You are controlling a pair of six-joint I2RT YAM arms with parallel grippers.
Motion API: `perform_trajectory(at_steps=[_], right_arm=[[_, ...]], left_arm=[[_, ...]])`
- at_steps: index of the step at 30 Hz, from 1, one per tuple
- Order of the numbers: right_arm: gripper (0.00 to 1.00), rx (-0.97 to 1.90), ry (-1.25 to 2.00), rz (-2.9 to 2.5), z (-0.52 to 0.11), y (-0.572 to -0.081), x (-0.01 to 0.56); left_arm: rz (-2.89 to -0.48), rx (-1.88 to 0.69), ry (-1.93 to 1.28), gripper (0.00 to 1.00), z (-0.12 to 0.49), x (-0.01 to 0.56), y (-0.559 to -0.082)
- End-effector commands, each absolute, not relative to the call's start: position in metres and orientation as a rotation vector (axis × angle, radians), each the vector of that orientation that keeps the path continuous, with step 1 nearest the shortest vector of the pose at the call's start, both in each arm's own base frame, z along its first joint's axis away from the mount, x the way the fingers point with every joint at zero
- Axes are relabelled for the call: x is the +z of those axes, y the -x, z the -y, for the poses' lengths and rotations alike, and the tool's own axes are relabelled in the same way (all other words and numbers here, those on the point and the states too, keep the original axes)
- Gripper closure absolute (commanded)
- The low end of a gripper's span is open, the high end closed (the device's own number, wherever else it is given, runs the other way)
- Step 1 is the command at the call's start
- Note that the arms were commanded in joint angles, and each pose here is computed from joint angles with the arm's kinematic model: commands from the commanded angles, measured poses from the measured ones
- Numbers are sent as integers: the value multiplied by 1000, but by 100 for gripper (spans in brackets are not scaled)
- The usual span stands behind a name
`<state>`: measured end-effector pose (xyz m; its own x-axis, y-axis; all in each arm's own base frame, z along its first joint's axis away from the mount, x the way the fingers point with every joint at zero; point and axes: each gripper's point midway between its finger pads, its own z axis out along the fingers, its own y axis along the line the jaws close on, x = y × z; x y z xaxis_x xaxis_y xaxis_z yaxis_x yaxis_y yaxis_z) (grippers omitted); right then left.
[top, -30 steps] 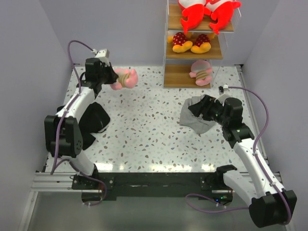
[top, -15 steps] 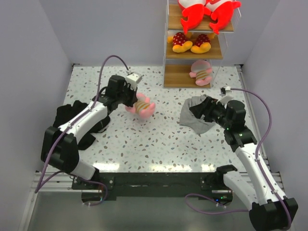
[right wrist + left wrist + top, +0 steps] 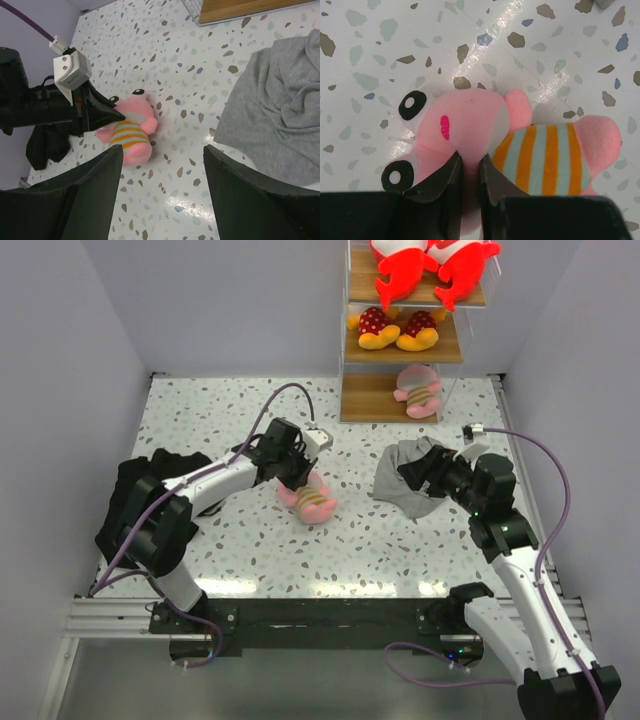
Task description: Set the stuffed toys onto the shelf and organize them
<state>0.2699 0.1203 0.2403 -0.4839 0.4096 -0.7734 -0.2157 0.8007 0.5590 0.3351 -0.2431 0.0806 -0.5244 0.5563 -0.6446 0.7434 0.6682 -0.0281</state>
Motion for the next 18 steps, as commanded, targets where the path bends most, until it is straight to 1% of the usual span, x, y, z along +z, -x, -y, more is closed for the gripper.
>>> perform_trajectory(at_steps=[1, 2, 4, 7, 9, 12, 13, 18], right_arm=[[31, 715, -122, -1922, -117, -268, 243], [31, 716, -125, -1927, -117, -267, 242], [32, 719, -129, -1944, -117, -265, 239], [32, 708, -149, -1985, -115, -262, 231], [33, 700, -169, -2010, -114, -261, 226], [34, 738, -177, -2044, -119, -258, 218], [34, 749, -179, -2047, -121, -259, 217], [36, 769, -203, -2094, -128, -263, 199]], left_arm=[[-2177, -424, -1022, 75, 254, 103, -344], [-2180, -419, -1014, 67, 253, 102, -344], [-2184, -414, -1000, 60, 253, 103, -345], [-2173, -387, -952, 50, 250, 110, -350], [-2163, -357, -916, 48, 247, 118, -355], [-2141, -266, -765, 33, 235, 144, -370], [-2147, -206, -678, 26, 224, 151, -377], [-2130, -186, -421, 12, 198, 189, -394]])
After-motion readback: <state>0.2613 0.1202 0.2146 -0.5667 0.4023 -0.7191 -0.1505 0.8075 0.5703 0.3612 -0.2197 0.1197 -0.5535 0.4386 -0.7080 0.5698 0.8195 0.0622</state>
